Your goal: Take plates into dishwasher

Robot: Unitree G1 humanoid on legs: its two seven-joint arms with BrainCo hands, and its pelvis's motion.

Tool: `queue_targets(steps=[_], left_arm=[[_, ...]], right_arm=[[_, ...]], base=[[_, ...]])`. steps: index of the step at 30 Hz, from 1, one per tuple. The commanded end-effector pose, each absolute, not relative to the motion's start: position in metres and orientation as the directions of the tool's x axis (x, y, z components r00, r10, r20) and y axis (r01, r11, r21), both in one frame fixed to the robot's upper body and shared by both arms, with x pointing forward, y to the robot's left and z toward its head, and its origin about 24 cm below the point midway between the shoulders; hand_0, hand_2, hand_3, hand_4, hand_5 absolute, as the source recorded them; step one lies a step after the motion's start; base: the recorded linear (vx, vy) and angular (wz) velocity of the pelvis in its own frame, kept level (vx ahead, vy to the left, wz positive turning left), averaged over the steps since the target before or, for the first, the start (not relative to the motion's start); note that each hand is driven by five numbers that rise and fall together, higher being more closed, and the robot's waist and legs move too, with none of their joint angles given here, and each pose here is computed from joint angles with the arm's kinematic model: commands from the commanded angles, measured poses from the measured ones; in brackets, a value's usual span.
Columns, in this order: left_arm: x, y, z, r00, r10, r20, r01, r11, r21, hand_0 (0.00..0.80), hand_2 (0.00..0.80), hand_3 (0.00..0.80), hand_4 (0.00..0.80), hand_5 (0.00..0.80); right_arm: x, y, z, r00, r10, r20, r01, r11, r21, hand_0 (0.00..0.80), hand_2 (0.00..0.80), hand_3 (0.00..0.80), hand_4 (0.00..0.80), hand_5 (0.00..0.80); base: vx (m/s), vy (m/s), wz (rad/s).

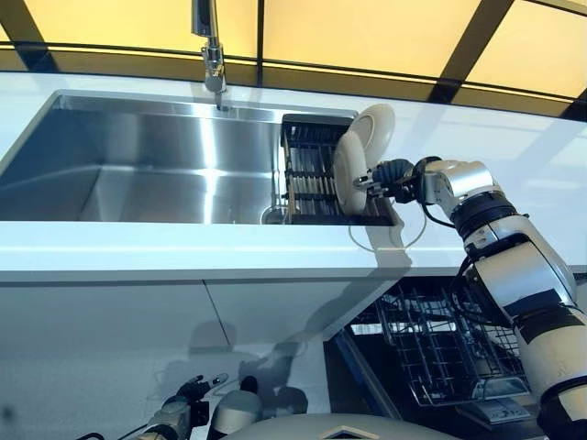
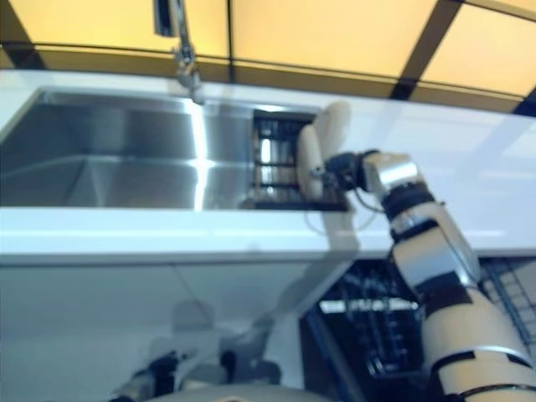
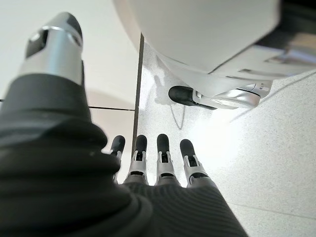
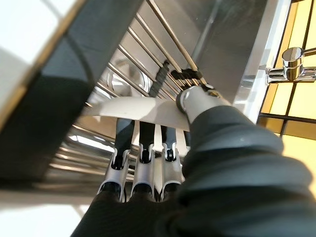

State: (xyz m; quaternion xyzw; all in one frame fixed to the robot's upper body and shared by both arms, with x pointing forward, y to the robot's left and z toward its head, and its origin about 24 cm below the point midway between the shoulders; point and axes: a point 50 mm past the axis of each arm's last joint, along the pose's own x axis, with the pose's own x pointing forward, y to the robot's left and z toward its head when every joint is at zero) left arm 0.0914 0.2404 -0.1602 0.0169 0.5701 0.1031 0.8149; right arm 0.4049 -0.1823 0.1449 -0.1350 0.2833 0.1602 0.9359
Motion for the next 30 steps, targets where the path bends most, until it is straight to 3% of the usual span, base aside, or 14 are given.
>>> queue_targets(steps=[1,11,30], left_arm=[[0.105,0.234,-0.159,0.364,0.178,-0.914,-0.118,0.983,0.144,0.000,0.000,0.000,0.000,0.000],[0.108,0.234,-0.158,0.371,0.181,-0.911,-0.105,0.983,0.153,0.000,0.000,0.000,0.000,0.000],[0.110,0.235,-0.157,0.372,0.184,-0.910,-0.083,0.983,0.165,0.000,0.000,0.000,0.000,0.000]], right_arm=[[0.412,-0.191,0.173,0.816,0.140,-0.561,-0.348,0.894,-0.282,0.800,0.800,0.800,0.800,0.800],[0.415,-0.205,0.194,0.865,0.091,-0.494,-0.305,0.877,-0.373,0.800,0.800,0.800,0.800,0.800],[0.416,-0.196,0.245,0.931,0.213,-0.298,-0.324,0.857,-0.401,0.800,0.800,0.800,0.800,0.800]], base=[[0.000,0.000,0.00],[-0.001,0.000,0.00],[-0.003,0.001,-0.01]])
